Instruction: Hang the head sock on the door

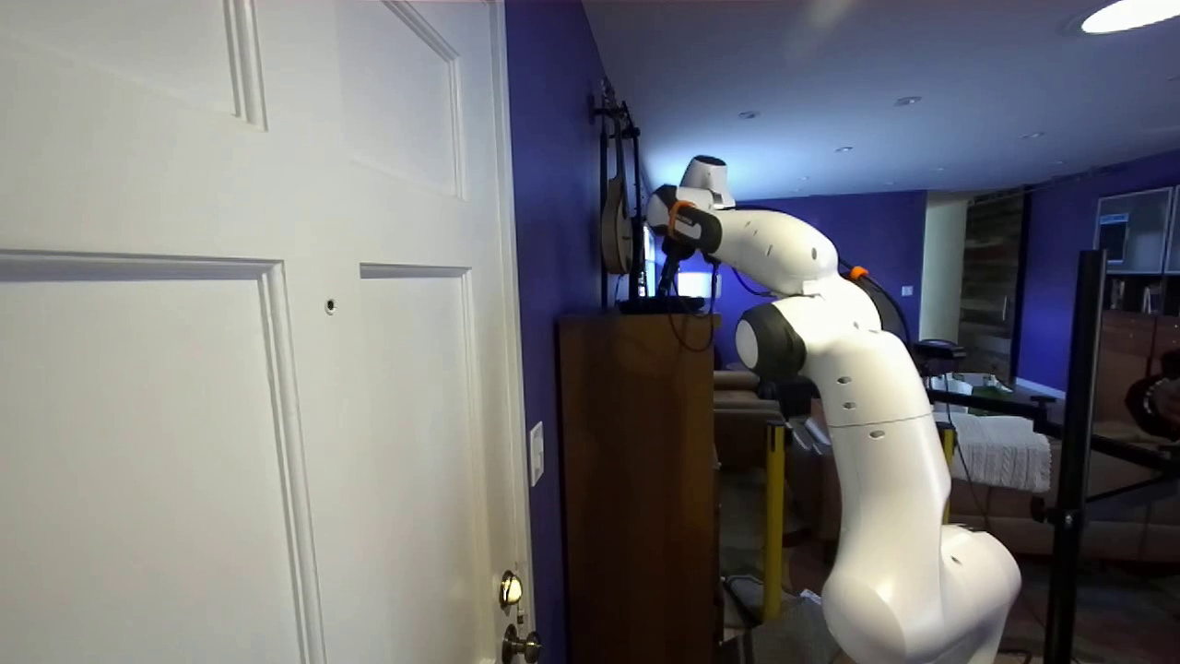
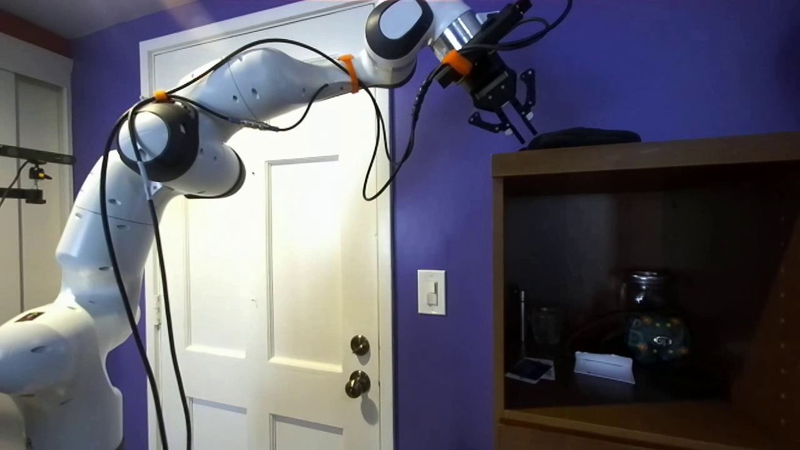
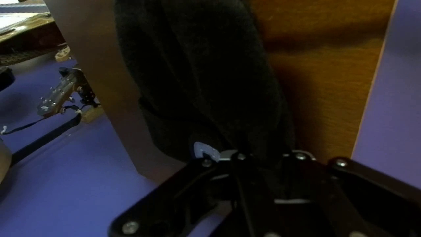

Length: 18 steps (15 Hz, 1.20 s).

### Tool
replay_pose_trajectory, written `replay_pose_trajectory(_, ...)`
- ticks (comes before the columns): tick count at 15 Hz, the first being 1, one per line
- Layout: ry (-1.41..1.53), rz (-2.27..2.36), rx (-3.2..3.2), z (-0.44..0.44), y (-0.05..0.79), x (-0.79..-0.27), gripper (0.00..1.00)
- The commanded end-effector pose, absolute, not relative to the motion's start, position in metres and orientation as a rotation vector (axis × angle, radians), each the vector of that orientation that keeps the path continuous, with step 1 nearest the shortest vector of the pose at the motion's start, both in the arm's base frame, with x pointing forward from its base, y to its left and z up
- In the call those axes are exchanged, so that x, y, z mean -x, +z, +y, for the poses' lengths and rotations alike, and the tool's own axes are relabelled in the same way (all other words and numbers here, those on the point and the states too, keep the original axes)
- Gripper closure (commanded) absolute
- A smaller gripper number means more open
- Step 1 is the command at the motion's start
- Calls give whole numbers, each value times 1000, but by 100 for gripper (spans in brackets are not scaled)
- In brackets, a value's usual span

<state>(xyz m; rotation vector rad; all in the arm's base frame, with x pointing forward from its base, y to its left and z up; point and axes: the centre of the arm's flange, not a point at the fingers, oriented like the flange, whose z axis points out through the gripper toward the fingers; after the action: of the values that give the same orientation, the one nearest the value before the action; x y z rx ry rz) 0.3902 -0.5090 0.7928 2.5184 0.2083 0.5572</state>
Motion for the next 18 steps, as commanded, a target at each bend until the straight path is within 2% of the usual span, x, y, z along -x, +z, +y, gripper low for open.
replay_pose_trajectory(1,569,246,-2496,-531,799,-401,47)
replay_pose_trajectory(5,555,253,-2515,-542,783,-408,18)
replay_pose_trajectory(6,555,255,-2521,-544,780,-410,21)
replay_pose_trajectory(7,558,254,-2531,-544,778,-410,55)
replay_pose_trajectory(8,564,257,-2537,-543,777,-411,50)
replay_pose_trajectory(9,569,256,-2546,-542,777,-411,50)
replay_pose_trajectory(15,575,230,-2645,-529,780,-411,93)
replay_pose_trajectory(16,575,219,-2676,-525,781,-410,98)
replay_pose_trajectory(18,577,197,-2739,-512,785,-405,100)
